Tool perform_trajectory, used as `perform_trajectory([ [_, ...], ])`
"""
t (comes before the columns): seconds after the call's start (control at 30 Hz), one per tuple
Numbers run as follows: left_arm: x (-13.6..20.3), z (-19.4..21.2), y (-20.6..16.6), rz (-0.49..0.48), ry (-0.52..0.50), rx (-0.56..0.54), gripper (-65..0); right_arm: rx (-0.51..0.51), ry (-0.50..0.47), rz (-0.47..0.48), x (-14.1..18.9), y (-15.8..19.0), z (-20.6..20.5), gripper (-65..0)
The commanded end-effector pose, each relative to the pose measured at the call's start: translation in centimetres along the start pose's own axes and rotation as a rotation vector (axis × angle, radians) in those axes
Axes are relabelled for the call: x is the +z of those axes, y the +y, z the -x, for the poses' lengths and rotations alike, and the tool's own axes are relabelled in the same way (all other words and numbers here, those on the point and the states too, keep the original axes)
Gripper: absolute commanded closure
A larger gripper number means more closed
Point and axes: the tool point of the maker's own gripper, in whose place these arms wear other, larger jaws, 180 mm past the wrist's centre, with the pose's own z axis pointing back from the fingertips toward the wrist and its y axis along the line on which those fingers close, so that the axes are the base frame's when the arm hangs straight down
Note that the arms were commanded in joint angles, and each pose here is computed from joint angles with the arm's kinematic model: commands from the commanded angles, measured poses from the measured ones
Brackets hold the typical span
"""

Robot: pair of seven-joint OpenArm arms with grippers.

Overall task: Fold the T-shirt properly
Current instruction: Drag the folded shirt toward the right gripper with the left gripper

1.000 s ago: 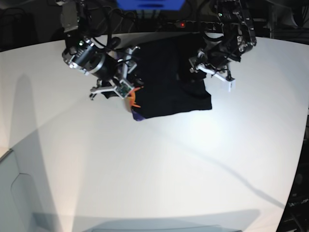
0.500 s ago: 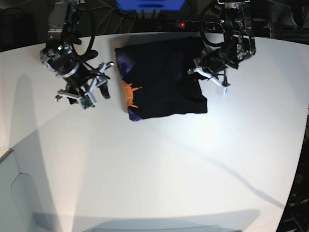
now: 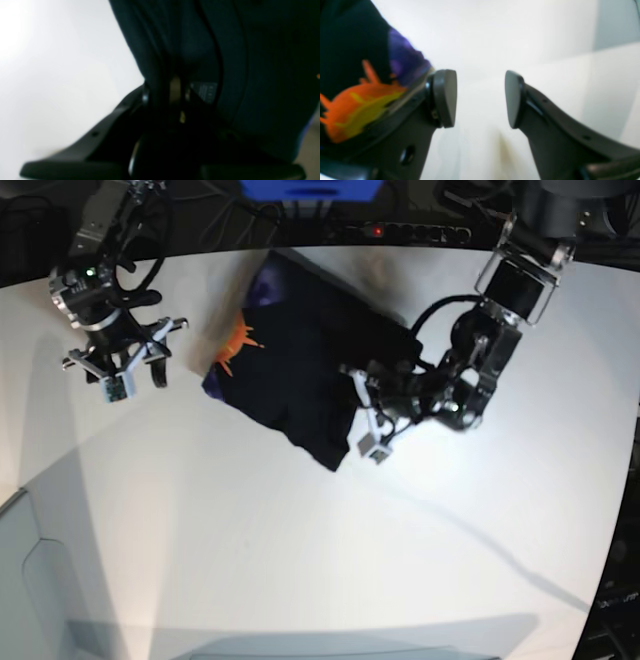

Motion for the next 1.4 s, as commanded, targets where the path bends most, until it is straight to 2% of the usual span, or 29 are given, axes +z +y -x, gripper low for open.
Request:
perform_trajectory([
  [0.0,0.6,-1.9,1.3,-0.061,-0.012,-0.04,0.0,0.013,-0.044,0.008,0.4,-0.5,-1.1,-30.2],
  [0.27,-3.1,-8.1,-3.9,-0.036,-0.076,-0.297,0.0,-0.072,-0.005,0.121,1.9,-3.7,1.1,-30.2],
  [0.43,-5.7,-8.2,-8.2,-0.009,-0.091,-0.556,0.0,-0.122,0.013,0.191,3.0,-5.6,2.4,-30.2],
  [0.57,-7.2,-7.5,-10.1,-0.057,-0.06,-0.825,0.0,-0.146,0.028,0.232,3.8,-6.7,3.3,-30.2],
  [0.67,-7.8,-7.6,-10.9,-0.105,-0.064,-0.953,0.0,-0.169,0.036,0.252,4.2,-7.0,3.8,-30.2],
  [0.83,-8.1,-8.8,-12.6,-0.15,-0.109,-1.07,0.0,-0.192,0.041,0.266,4.5,-7.2,4.3,-30.2],
  [1.0,-8.2,-9.7,-14.8,-0.144,-0.139,-1.11,-0.3,-0.196,0.045,0.268,4.5,-7.1,4.5,-30.2],
  [1.1,-8.1,-10.2,-15.5,-0.14,-0.151,-1.118,-7.5,-0.201,0.048,0.266,4.4,-6.9,4.6,-30.2],
  [1.17,-7.9,-10.7,-15.5,-0.152,-0.142,-1.131,-15.7,-0.2,0.047,0.261,4.3,-6.8,4.5,-30.2],
  [1.27,-7.8,-9.5,-14.6,-0.153,-0.035,-1.178,-30.5,-0.2,0.047,0.26,4.3,-6.8,4.5,-30.2],
  [1.37,-6.7,-10.9,-14.7,-0.131,-0.048,-1.168,-41.8,-0.199,0.046,0.257,4.2,-6.7,4.4,-30.2],
])
